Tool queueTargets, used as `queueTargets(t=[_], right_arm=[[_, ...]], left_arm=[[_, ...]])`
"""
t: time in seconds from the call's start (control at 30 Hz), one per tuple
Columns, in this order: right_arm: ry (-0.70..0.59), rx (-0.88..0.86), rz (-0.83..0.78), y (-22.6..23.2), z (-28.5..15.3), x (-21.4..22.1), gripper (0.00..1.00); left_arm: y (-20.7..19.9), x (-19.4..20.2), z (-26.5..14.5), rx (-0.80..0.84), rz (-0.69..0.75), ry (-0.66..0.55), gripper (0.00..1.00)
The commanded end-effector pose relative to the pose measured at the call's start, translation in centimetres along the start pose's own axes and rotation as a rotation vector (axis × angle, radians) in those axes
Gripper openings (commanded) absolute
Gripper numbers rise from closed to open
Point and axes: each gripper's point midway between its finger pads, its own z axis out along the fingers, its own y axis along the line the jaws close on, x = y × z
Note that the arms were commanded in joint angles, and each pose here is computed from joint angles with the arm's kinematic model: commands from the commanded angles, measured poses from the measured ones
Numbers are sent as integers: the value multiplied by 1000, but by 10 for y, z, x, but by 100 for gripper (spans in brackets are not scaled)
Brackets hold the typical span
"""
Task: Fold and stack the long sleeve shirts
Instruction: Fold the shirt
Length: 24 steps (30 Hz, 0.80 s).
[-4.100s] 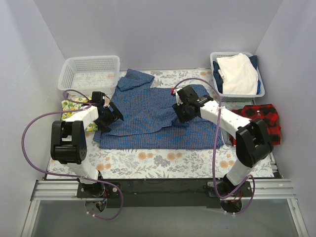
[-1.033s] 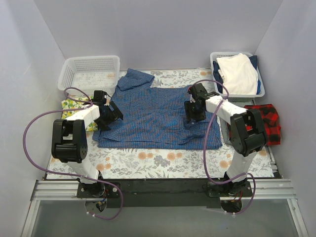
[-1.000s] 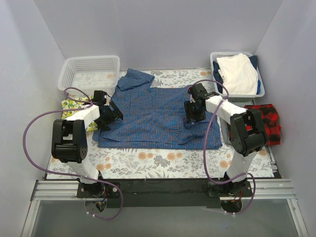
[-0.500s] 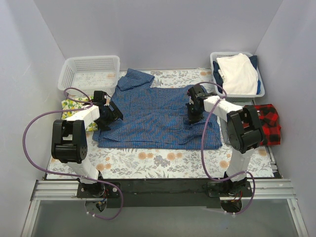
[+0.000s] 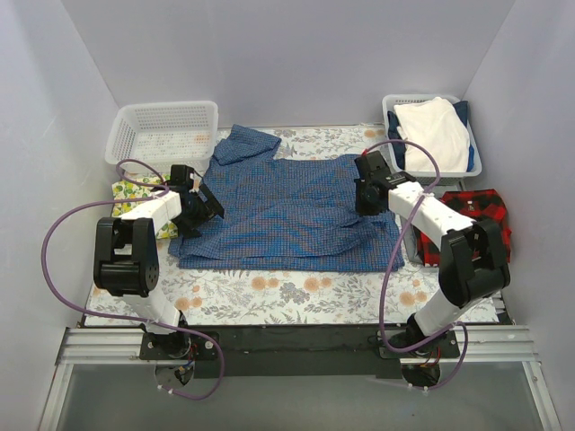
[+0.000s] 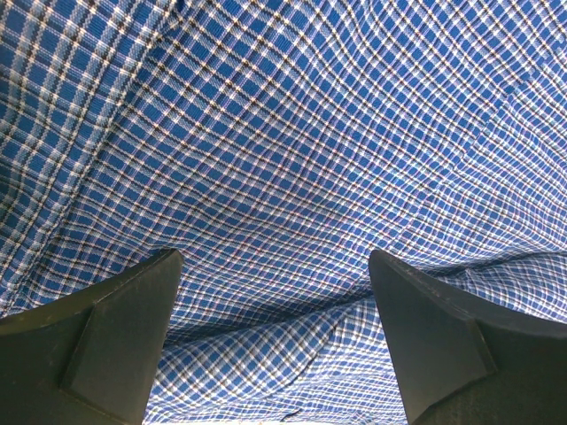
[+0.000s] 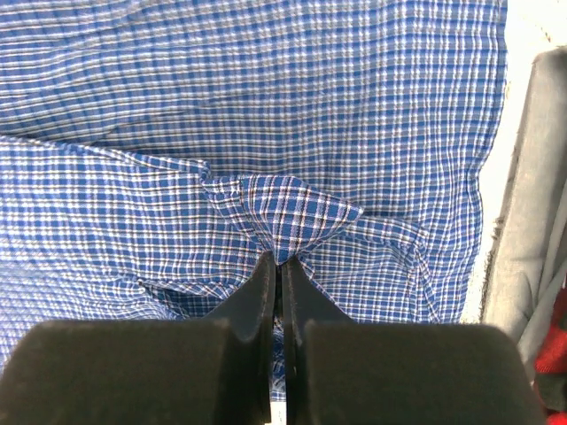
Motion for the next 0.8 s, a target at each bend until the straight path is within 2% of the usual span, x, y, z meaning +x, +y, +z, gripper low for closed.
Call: queueTargets(t=[0.0,0.13,0.23,0.43,0.6,0.77], right_arm=[[48,90,47,-16,6,16,10],[66,145,83,-25,4,21,37],[50,179,94,-30,-2,16,47],[-31,155,47,-24,-18,-15,54],[23,44,-64,11,-5,-12,55],[94,-92,-104,46,17,-9,54]], left_arm=[[28,3,19,-112,10,5,88],[21,-3,14,-93,8,-7,88],[13,-12,7,-74,7,-29,88],[-13,-38,-17,-3,14,-96,88],[-38,-52,-44,78,48,-160,88],[-82,-37,-57,186,155,-154,89]])
